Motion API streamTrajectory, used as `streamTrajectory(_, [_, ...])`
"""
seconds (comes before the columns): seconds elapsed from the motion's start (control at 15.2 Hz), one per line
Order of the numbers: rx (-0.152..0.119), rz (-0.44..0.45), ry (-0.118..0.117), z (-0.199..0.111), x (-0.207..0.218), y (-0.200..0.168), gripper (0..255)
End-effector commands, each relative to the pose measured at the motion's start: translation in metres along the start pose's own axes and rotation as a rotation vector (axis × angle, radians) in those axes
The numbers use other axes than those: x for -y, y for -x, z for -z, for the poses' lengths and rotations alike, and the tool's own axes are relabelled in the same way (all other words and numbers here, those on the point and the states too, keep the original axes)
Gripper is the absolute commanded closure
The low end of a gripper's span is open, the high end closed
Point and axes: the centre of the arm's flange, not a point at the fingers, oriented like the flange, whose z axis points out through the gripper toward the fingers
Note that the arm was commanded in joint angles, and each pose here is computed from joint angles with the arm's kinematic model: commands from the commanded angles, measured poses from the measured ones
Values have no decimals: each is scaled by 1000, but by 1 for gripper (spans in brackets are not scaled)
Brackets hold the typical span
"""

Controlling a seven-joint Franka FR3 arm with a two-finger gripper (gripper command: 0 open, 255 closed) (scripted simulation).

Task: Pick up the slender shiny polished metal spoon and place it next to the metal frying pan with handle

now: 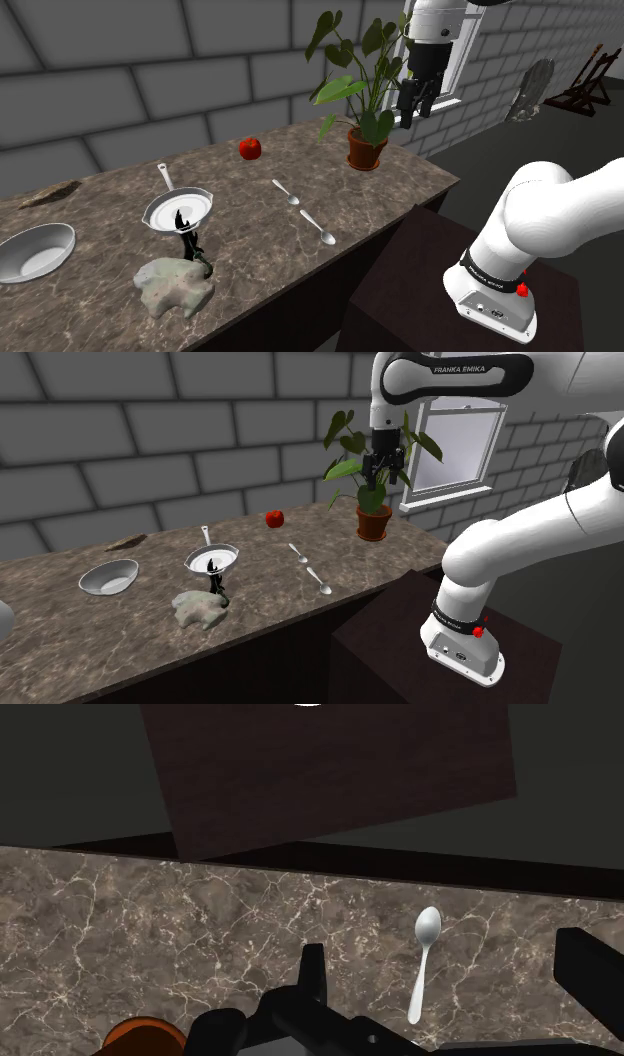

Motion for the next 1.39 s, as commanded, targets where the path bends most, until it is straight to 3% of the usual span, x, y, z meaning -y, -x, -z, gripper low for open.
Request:
streamTrajectory(0.0, [0, 0, 0, 0, 0, 0, 0])
streamTrajectory(1.32, [21, -82, -96, -219, 25, -146, 0])
